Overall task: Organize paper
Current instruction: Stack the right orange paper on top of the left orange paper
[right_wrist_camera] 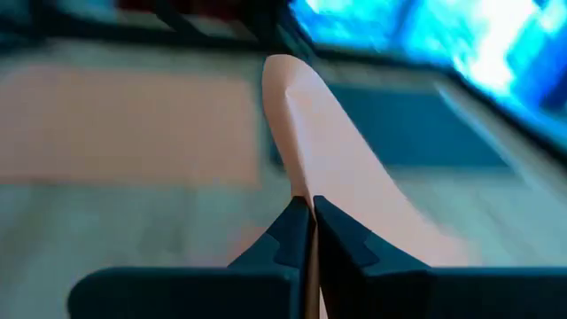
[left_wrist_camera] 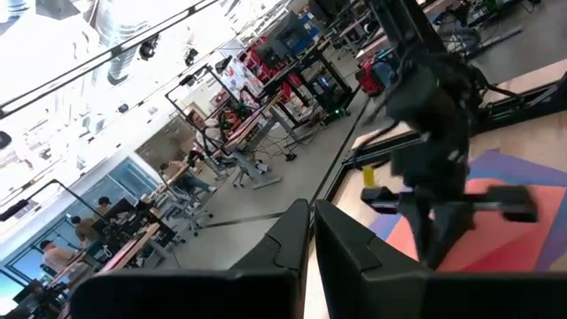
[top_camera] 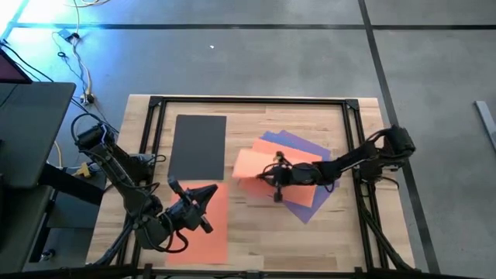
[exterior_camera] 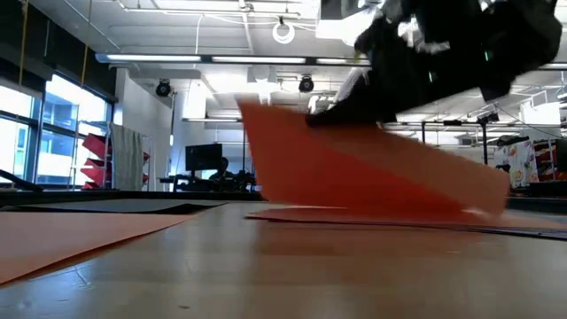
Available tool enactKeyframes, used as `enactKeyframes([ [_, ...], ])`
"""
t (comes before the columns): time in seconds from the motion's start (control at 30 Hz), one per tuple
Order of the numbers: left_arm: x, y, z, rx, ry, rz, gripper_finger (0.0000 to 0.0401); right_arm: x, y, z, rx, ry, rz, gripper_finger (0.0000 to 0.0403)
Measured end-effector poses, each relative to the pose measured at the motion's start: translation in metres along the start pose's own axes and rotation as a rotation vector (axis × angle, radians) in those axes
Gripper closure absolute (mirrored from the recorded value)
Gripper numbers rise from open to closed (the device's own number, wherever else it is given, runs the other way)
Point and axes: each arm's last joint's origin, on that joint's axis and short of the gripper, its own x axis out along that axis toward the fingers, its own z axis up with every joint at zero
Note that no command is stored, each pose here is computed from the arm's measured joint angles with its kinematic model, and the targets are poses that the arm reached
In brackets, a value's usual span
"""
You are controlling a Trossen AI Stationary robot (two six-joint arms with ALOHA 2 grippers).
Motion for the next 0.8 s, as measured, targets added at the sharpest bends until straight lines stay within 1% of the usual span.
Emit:
enactKeyframes([
  [0.1, 0.001, 0.0, 0.0, 0.018, 0.002, 0.003, 0.0401, 0.021, 0.015, 0.026, -0.127, -0.021, 0.163, 0.0403],
  [0.23, -0.002, 0.0, 0.0, 0.066, -0.003, -0.004, 0.0401, 0.061, 0.034, 0.058, -0.256, -0.042, 0.284, 0.0403],
  [0.37, -0.006, 0.0, 0.0, 0.079, -0.013, -0.015, 0.0401, 0.104, 0.056, 0.084, -0.443, -0.158, 0.429, 0.0403],
  [0.47, -0.01, -0.001, 0.001, 0.096, -0.021, -0.024, 0.0401, 0.131, 0.073, 0.095, -0.564, -0.256, 0.536, 0.0403],
  [0.57, -0.014, -0.001, 0.001, 0.111, -0.029, -0.033, 0.0401, 0.156, 0.086, 0.094, -0.678, -0.249, 0.616, 0.0403],
  [0.7, -0.017, -0.001, 0.001, 0.113, -0.036, -0.041, 0.0401, 0.183, 0.096, 0.084, -0.773, -0.109, 0.682, 0.0403],
  [0.8, -0.019, -0.001, 0.001, 0.113, -0.038, -0.043, 0.0401, 0.191, 0.106, 0.077, -0.892, -0.048, 0.766, 0.0403],
])
